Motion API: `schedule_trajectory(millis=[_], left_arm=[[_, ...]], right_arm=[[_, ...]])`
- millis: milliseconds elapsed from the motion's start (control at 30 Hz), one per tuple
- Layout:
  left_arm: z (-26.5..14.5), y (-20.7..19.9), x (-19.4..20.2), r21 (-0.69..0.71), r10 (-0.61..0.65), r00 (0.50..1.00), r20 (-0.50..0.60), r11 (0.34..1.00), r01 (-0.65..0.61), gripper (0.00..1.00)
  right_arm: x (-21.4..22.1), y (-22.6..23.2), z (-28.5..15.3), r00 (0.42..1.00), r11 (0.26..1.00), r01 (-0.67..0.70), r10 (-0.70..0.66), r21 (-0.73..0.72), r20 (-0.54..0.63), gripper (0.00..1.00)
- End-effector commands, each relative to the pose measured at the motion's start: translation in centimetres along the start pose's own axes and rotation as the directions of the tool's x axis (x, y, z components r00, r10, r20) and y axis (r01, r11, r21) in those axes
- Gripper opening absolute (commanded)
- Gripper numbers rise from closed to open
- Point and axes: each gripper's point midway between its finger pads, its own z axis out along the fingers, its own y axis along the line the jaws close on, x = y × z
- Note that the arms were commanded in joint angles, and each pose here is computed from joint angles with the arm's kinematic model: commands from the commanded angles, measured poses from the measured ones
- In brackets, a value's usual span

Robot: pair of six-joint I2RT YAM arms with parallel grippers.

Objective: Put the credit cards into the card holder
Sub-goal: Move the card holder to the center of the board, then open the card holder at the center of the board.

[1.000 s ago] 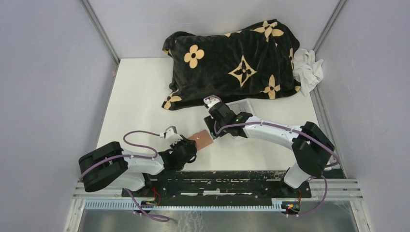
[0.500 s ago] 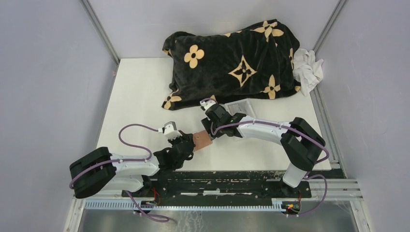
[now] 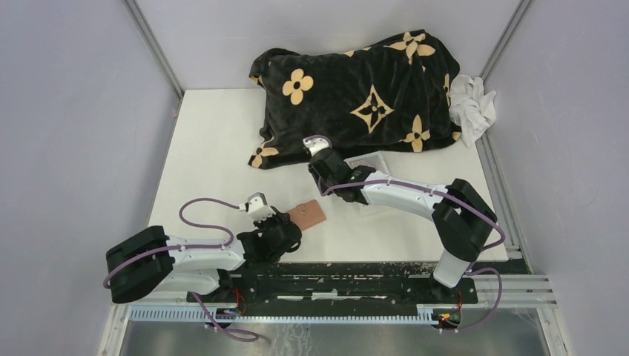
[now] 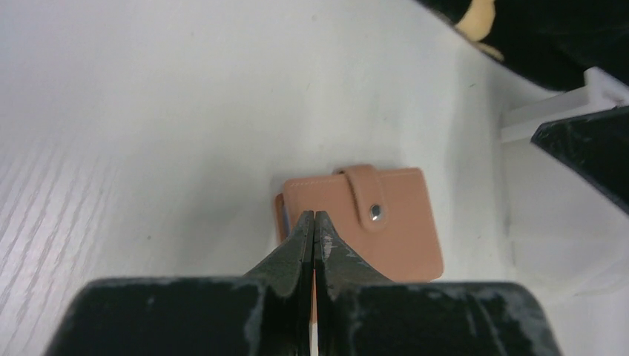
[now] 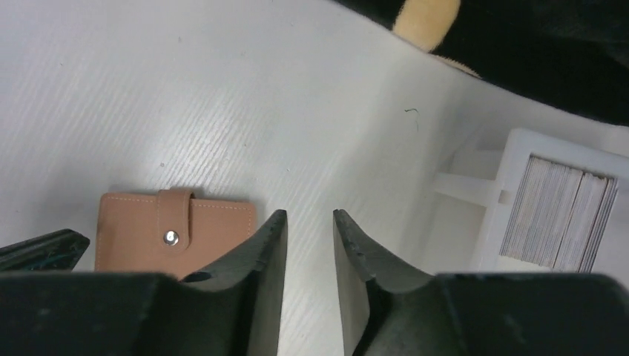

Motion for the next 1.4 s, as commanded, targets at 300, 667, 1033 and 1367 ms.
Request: schedule_trajectory(millis=[300,667,1033,1367], left_arm=[[-1.2,2.5,2.5,-0.101,0.016,1.000,-0.013,0.995,-0.017,0.03],[-0.3,2.4,2.6,-0.116,0.042,0.998,0.041,0.993,-0.036,0.03],[1.0,1.0,1.3,-0.084,0.038,0.995,0.087,0.996,-0.031,0.03],[3.1,-0.8,-0.2,-0.007,0.019,0.997,0.077,1.000,-0.019,0.03]], right_arm=[[3.9,0.9,1.7,0.991,0.999,-0.031,0.030,-0.007,-0.131,0.03],[7.6,2.8,2.1,0.974,0.990,-0.120,0.102,-0.079,-0.204,0.01],[8.7,5.9,0.2,0.973,0.978,-0.165,0.140,-0.127,-0.185,0.01],[9.0,7.1,-0.6,0.976,0.979,-0.168,0.149,-0.116,-0.156,0.01]])
